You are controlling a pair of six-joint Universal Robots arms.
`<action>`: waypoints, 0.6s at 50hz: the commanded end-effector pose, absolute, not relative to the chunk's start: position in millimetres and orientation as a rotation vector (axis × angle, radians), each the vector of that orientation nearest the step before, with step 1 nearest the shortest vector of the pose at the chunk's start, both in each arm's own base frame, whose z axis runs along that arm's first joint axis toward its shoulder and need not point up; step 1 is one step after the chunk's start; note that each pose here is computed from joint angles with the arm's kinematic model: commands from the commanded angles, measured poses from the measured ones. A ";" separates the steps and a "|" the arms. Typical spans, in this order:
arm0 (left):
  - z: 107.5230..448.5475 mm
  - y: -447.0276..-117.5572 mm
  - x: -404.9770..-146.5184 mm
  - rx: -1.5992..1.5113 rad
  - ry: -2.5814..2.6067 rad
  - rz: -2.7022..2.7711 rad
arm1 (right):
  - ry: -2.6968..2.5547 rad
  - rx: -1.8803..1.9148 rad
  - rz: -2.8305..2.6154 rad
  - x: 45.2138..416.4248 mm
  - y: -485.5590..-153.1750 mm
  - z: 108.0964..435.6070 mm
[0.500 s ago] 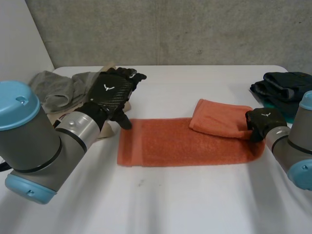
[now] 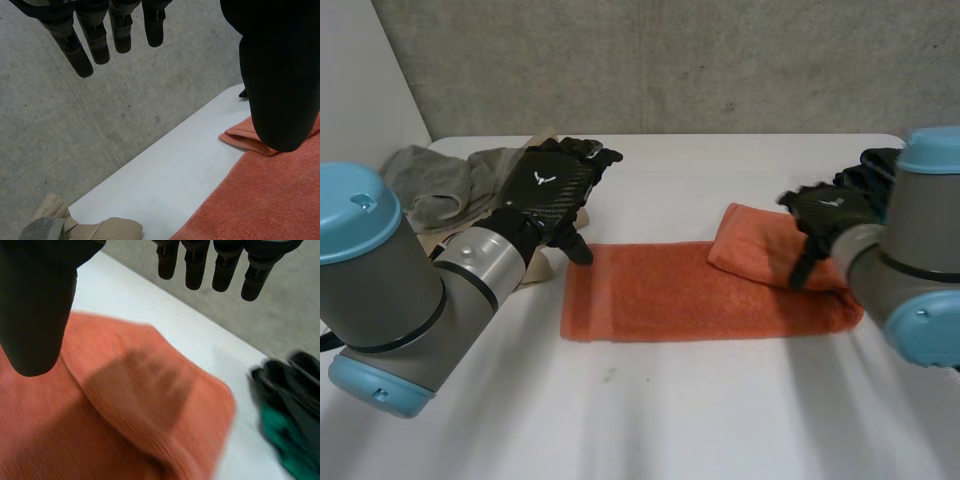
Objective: Fold the laundry.
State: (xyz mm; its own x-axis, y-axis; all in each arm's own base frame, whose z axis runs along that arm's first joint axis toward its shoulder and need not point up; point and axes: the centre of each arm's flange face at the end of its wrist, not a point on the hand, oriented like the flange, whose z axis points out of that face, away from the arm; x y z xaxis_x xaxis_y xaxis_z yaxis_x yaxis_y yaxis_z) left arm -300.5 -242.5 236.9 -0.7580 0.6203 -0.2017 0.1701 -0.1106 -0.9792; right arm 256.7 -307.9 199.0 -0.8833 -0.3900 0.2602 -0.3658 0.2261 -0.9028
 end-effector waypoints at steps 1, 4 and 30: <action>237.9 -242.4 -300.1 -0.869 -1.839 1.938 | 2.358 -0.683 -1.709 297.5 -318.9 170.5; 237.4 -243.0 -299.8 -0.869 -1.842 1.938 | 2.362 -0.621 -1.677 303.0 -327.4 158.4; 236.7 -243.6 -300.1 -0.868 -1.840 1.939 | 2.314 -0.483 -1.633 322.4 -360.7 116.2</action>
State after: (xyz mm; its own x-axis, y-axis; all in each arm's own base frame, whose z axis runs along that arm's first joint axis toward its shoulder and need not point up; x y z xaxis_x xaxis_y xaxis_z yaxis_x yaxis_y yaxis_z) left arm -300.3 -243.5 236.4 -0.7589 0.6191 -0.2020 0.1699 -0.1113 -0.9792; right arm 322.5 -358.8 117.8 -0.9045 -0.4258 -0.0248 -0.1207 0.3114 -0.9426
